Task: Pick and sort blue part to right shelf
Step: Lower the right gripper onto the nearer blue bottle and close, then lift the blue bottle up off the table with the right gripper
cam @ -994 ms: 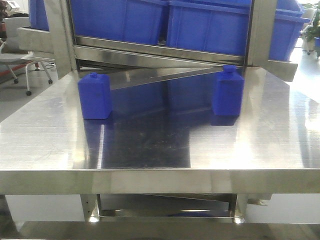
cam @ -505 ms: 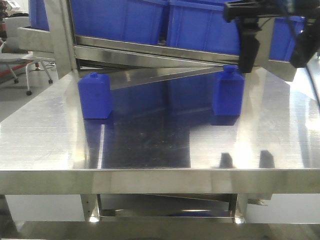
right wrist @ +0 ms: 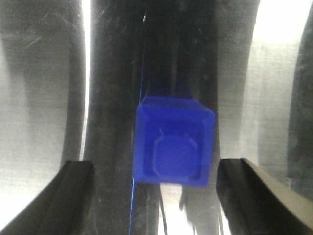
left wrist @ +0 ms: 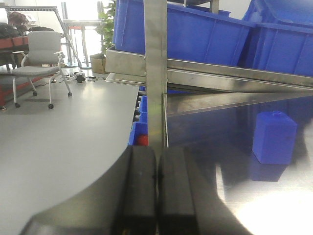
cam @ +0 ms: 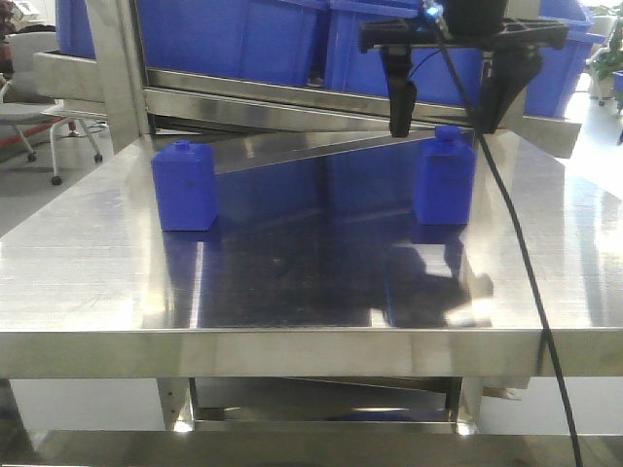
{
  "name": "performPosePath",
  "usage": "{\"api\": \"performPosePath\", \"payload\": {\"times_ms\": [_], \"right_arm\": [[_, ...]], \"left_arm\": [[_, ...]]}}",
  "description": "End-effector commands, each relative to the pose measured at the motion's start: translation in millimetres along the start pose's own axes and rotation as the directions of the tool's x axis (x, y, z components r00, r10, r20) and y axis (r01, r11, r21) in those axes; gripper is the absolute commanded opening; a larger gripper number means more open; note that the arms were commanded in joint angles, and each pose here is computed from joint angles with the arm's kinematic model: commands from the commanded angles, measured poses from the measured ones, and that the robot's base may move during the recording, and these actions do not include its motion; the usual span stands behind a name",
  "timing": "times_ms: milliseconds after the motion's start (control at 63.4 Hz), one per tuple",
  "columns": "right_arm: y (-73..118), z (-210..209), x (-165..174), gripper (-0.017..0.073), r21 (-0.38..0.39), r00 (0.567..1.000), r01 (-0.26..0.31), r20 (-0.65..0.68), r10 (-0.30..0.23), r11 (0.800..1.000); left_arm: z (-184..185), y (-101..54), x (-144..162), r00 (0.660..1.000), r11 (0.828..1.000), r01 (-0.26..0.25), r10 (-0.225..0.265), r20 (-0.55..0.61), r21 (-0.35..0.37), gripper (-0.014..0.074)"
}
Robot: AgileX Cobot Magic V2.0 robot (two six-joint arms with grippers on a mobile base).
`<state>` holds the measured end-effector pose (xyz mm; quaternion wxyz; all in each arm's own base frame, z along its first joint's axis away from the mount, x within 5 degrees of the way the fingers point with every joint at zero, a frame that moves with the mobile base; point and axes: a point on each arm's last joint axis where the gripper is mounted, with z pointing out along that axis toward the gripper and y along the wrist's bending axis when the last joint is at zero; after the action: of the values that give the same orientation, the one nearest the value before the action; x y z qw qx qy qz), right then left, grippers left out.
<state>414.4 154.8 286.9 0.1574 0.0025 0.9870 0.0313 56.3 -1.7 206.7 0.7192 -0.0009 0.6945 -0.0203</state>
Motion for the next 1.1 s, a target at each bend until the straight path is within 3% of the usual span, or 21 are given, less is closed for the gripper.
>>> {"api": "performPosePath", "payload": {"times_ms": [0, 142, 663, 884, 1089], "right_arm": [[-9.2, -27.9, -2.3, 0.0588, 0.007, 0.999, -0.029, 0.016, 0.029, 1.0], [-16.4, -17.0, -6.2, 0.0588, 0.019, 0.999, -0.05, 0.003, 0.05, 0.999], [-14.4, 15.3, -9.8, 0.0582, 0.033, 0.998, -0.045, -0.032, 0.046, 0.998], [-14.2, 19.0, -9.9, 0.0427, 0.035, 0.999, -0.028, -0.039, 0.029, 0.999], [-14.0, 15.2, -9.3, 0.0407, 0.034, 0.999, -0.027, -0.038, 0.029, 0.999]], "left_arm": [[-1.4, 0.6, -1.1, 0.996, 1.0, 0.008, -0.008, 0.087, -0.004, 0.0123], [-1.4, 0.6, -1.1, 0.996, 1.0, 0.008, -0.008, 0.087, -0.004, 0.0123], [-1.4, 0.6, -1.1, 0.996, 1.0, 0.008, -0.008, 0.087, -0.004, 0.0123], [-1.4, 0.6, -1.1, 0.996, 1.0, 0.008, -0.008, 0.087, -0.004, 0.0123], [-1.4, 0.6, -1.1, 0.996, 1.0, 0.008, -0.008, 0.087, -0.004, 0.0123]]}}
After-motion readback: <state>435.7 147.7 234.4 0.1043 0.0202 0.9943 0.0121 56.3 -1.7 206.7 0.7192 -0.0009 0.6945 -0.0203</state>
